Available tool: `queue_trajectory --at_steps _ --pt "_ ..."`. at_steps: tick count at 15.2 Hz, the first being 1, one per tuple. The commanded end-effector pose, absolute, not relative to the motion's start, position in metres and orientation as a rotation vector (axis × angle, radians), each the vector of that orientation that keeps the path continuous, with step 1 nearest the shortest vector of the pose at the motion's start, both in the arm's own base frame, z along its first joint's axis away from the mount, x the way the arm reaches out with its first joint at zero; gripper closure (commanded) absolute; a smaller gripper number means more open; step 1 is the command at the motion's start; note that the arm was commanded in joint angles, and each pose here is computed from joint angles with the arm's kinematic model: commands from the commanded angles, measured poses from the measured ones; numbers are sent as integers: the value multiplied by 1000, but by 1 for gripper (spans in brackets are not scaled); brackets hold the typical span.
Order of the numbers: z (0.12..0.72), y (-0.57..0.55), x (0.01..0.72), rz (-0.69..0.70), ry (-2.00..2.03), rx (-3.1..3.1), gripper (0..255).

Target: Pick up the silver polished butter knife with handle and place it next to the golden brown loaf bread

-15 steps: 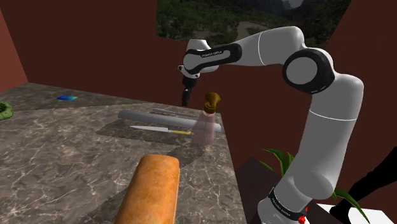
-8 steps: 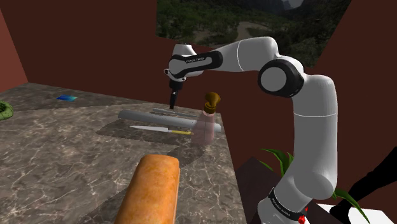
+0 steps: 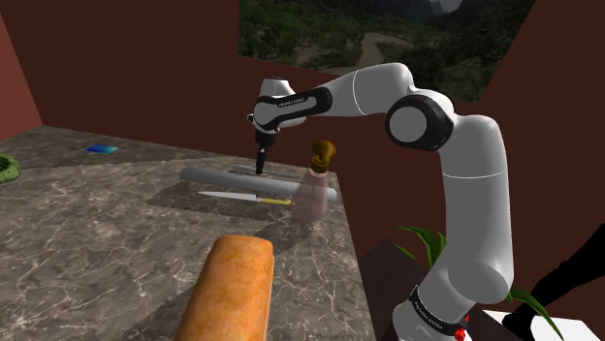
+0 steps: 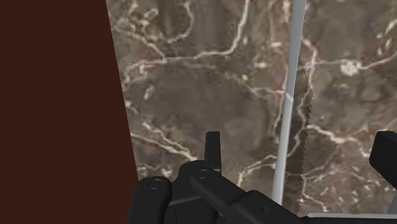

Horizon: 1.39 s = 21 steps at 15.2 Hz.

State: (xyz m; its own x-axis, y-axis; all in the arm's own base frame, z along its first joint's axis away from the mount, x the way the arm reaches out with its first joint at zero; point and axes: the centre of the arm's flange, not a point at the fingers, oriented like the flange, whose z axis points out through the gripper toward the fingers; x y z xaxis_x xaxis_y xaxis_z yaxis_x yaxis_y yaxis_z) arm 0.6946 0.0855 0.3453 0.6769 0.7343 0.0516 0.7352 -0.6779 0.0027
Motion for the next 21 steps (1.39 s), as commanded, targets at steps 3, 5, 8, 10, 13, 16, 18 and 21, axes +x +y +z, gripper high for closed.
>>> queue_trajectory --at_steps 3,5,8,10,13,16,18,21 --pt "343 85 695 -76 -1253 -2860 0" --pt "343 85 695 -76 -1253 -2860 0" --pt "343 85 695 -76 -1253 -2860 255" --pt "343 85 695 -76 -1253 -2860 255" --pt "343 85 695 -76 -1253 -2860 255" --pt "343 85 695 -76 -1253 -2860 255" --pt "353 85 695 -76 -1253 -2860 255" --pt "369 85 695 -76 -1253 -2860 255"
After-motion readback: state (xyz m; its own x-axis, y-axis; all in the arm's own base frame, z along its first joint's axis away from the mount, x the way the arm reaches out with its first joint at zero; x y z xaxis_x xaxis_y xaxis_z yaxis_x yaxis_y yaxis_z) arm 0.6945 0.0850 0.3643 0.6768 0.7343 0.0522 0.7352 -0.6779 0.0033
